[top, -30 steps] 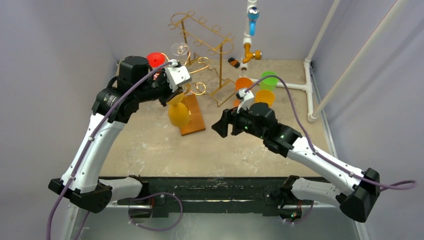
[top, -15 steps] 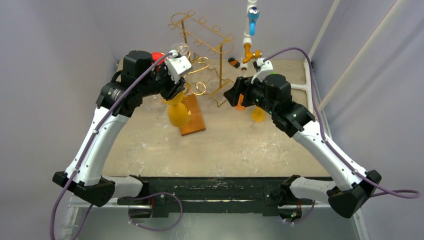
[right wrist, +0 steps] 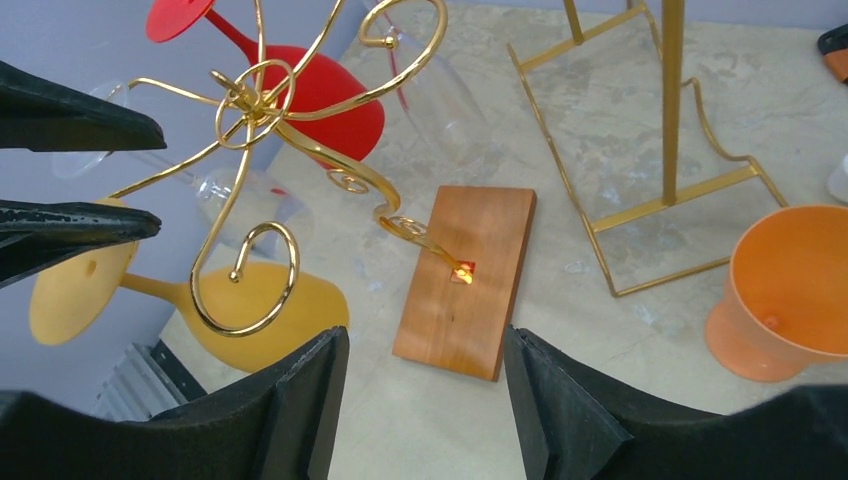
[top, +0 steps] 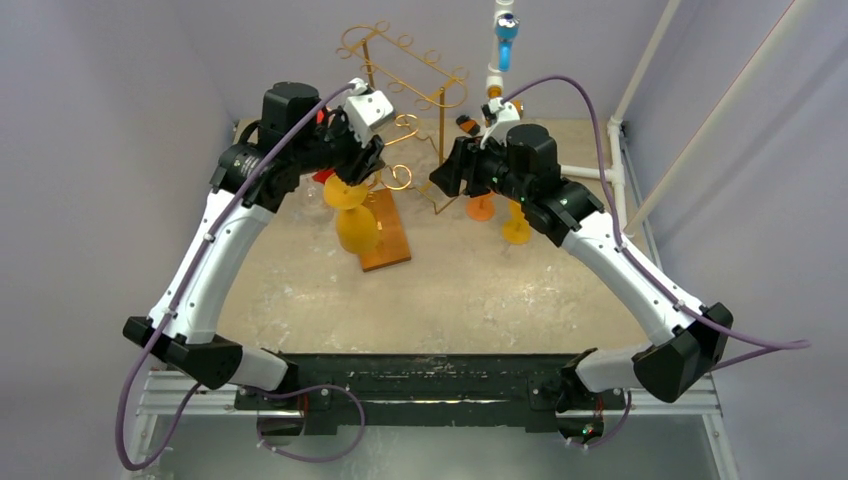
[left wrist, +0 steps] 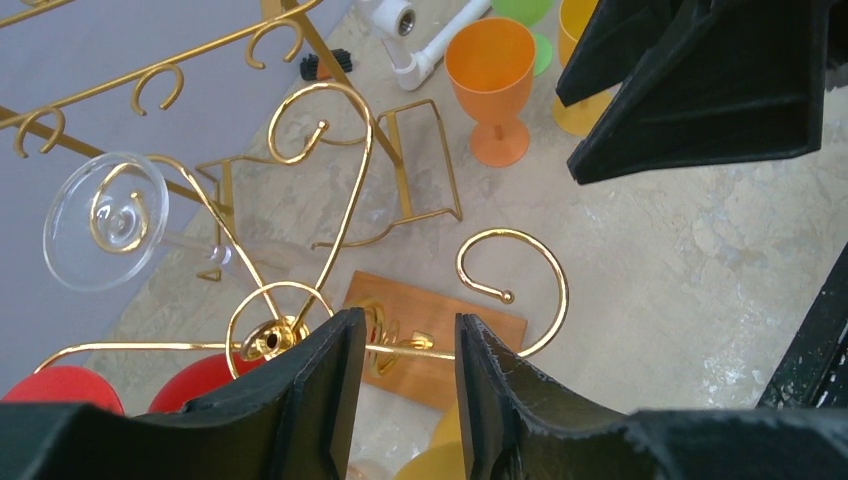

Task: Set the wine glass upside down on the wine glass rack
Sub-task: Adjust the wine rack at the center of the board.

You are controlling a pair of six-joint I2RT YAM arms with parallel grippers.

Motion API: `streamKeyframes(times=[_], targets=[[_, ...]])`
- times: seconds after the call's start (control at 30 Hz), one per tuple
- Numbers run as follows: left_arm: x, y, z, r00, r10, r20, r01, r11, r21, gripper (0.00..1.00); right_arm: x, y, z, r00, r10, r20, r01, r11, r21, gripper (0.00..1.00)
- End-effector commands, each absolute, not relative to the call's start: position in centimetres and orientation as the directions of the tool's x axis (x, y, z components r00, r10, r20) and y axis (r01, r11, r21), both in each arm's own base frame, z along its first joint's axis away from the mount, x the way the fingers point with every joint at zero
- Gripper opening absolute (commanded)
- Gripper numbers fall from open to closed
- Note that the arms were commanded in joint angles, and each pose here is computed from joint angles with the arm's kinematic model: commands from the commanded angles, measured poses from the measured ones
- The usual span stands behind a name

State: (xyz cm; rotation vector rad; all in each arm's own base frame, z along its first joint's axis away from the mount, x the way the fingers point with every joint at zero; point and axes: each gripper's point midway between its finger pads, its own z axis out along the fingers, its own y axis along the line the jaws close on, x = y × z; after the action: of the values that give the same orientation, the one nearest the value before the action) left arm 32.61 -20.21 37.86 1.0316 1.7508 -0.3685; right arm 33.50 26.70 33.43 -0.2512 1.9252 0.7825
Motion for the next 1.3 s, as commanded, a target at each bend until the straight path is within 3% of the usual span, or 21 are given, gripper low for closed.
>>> streamKeyframes(times=[0.0, 0.3, 0.6, 1.03, 1.27], targets=[[33.6, -21.3, 40.1, -0.072, 0.402, -0.913, 0.772, 0.602, 0.204, 0.39, 32.8, 28.4, 37.5, -0.437, 0.224, -0.871, -0.581, 0.669, 0.464, 0.65], [35.4, -17.6, 42.1, -0.069, 0.449, -0.891, 0.612, 0.724, 0.318, 0.18, 31.1, 30.5, 40.2, -0.469, 0.271, -0.840, -0.660, 0.524, 0.538, 0.65], [36.0, -16.5, 39.5, -0.160, 0.524, -0.837, 0.599, 0.725, 0.340, 0.19, 30.8, 32.9, 39.7, -0.502, 0.250, -0.828, -0.684, 0.471, 0.557, 0.62], [37.3, -15.6, 36.1, -0.211, 0.574, -0.792, 0.575, 0.727, 0.374, 0.16, 30.2, 35.1, 39.3, -0.521, 0.226, -0.823, -0.694, 0.449, 0.562, 0.36], [37.4, -14.6, 35.5, -0.214, 0.603, -0.769, 0.557, 0.722, 0.411, 0.15, 29.7, 36.3, 37.8, -0.546, 0.193, -0.815, -0.685, 0.457, 0.567, 0.38]])
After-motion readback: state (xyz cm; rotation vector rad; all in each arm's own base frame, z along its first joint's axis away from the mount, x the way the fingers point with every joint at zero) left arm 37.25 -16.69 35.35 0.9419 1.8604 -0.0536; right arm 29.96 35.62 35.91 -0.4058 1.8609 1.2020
